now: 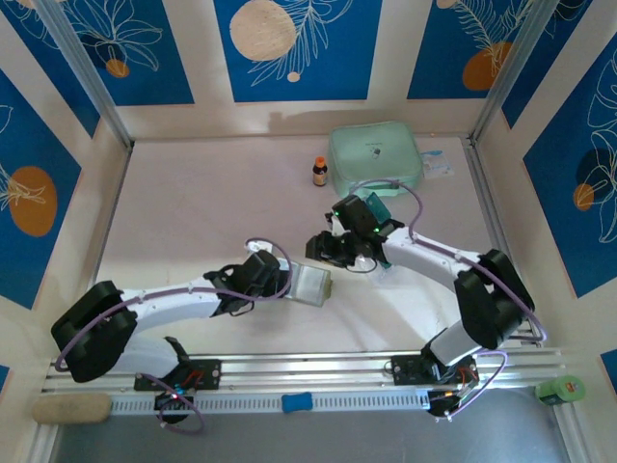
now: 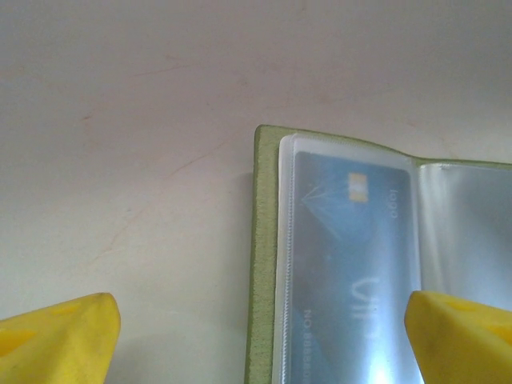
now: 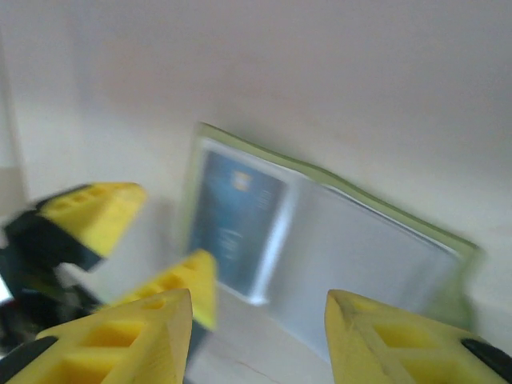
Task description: Put the credit cards into the card holder
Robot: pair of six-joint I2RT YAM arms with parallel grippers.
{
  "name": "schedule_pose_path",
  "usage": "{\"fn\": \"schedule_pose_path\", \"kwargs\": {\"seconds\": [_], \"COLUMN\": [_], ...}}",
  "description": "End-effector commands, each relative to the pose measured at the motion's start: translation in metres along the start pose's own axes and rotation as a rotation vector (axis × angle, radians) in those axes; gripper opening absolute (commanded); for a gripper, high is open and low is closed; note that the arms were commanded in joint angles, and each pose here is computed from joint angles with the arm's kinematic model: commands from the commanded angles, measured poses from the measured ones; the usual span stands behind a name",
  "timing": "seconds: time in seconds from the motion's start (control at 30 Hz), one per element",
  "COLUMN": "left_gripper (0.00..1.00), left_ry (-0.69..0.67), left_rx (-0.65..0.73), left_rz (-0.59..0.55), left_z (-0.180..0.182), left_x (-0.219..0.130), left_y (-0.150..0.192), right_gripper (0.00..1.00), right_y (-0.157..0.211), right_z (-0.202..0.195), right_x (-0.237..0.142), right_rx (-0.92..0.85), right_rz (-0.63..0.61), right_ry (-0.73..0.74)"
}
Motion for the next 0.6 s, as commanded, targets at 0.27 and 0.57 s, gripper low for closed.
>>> {"fn": "schedule_pose_path", "kwargs": {"seconds": [0.27, 0.57], "left_gripper": [0.93, 0.93], "left_ry": [0.003, 0.009], "left_rx": [-0.007, -0.009], "left_rz": [-0.029, -0.03], "left_z": [-0.003, -0.004], "left_x": [0.001, -0.001], "left_y": [-0.016, -0.018], "right_gripper": [0.47, 0.2], "right_y": [0.05, 0.03], "right_z": [-0.056, -0.055], "right_x": [0.016, 0.023], "right_rx": [-0.053, -0.085], "right_rz": [0.114, 0.091], "right_ry": [0.267, 0.288]}}
Point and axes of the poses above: each hand's point on the last joint's axis, 136 mm out from that joint toward the fingers, its own x axis out along the fingers, its own z axis along the line the jaws close on, y = z × x, the point moved 4 cm from there along -x, back along the fingers, and after that the axes turned 2 degrees about x, right-handed, at the moved point
